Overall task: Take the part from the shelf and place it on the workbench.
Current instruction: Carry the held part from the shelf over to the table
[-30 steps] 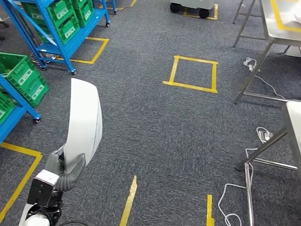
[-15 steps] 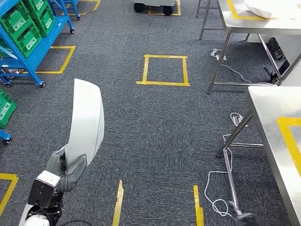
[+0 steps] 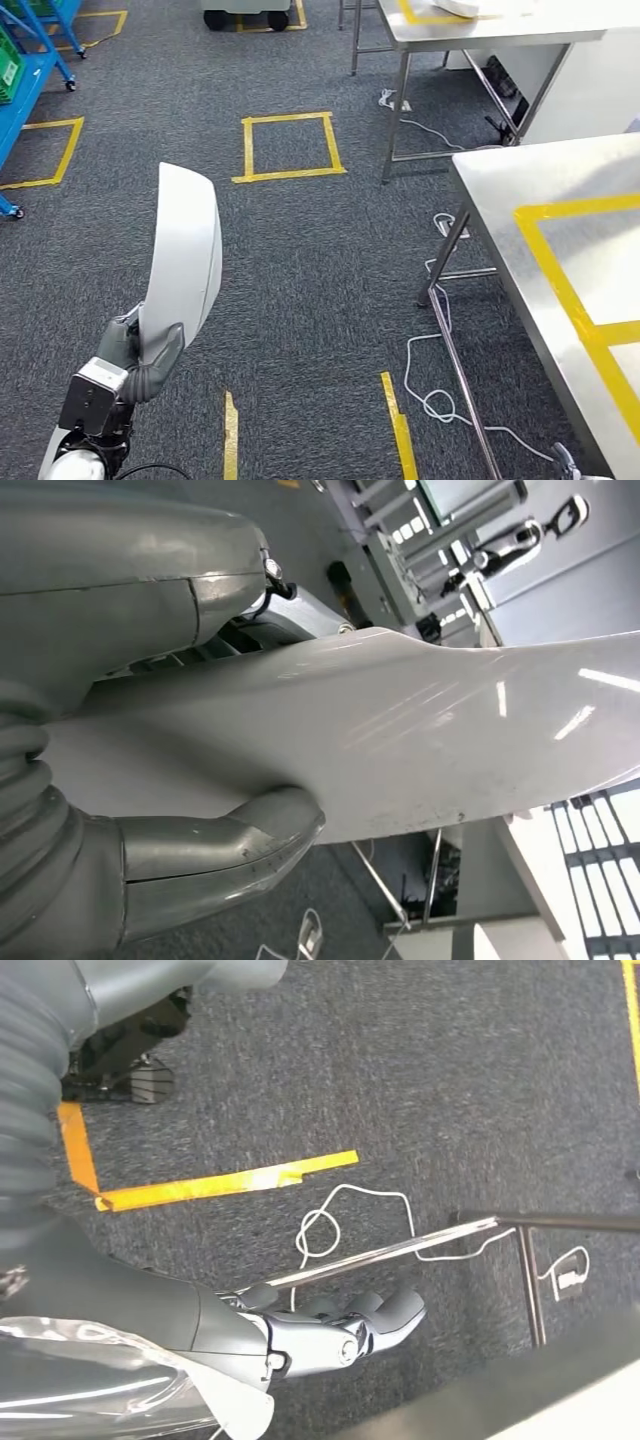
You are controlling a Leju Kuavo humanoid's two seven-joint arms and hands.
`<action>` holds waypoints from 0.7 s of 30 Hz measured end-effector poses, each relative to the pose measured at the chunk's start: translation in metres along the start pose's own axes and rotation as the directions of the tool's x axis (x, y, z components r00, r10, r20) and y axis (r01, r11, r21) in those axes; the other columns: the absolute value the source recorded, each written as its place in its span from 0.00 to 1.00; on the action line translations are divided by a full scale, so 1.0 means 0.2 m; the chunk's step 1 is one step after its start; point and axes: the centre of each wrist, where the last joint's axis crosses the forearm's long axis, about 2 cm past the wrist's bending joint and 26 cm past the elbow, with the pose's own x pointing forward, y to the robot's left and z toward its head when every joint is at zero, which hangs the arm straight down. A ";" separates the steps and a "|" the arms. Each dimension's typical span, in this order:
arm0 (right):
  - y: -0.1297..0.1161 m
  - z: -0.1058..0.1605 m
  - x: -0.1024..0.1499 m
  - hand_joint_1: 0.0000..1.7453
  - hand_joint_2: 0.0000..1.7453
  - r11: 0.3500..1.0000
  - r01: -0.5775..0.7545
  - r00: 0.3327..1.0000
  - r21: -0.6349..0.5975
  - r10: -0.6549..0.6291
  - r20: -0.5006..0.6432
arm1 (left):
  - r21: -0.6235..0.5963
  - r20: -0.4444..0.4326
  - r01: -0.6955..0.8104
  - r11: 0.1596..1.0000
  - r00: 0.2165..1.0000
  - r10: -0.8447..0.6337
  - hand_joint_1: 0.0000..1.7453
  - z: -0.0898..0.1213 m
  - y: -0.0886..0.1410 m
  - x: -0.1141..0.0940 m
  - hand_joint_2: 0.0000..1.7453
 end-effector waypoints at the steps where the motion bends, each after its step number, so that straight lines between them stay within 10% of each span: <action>1: 0.00 0.00 0.00 0.00 1.00 1.000 -0.003 1.000 -0.007 0.003 -0.007 | 0.002 0.001 0.001 1.000 1.000 -0.001 1.00 0.00 0.00 0.00 1.00; 21: 0.01 0.09 -0.16 0.00 1.00 1.000 0.010 0.944 -0.018 -0.015 -0.329 | 0.042 -0.014 0.018 0.999 1.000 -0.017 1.00 0.02 0.03 -0.01 1.00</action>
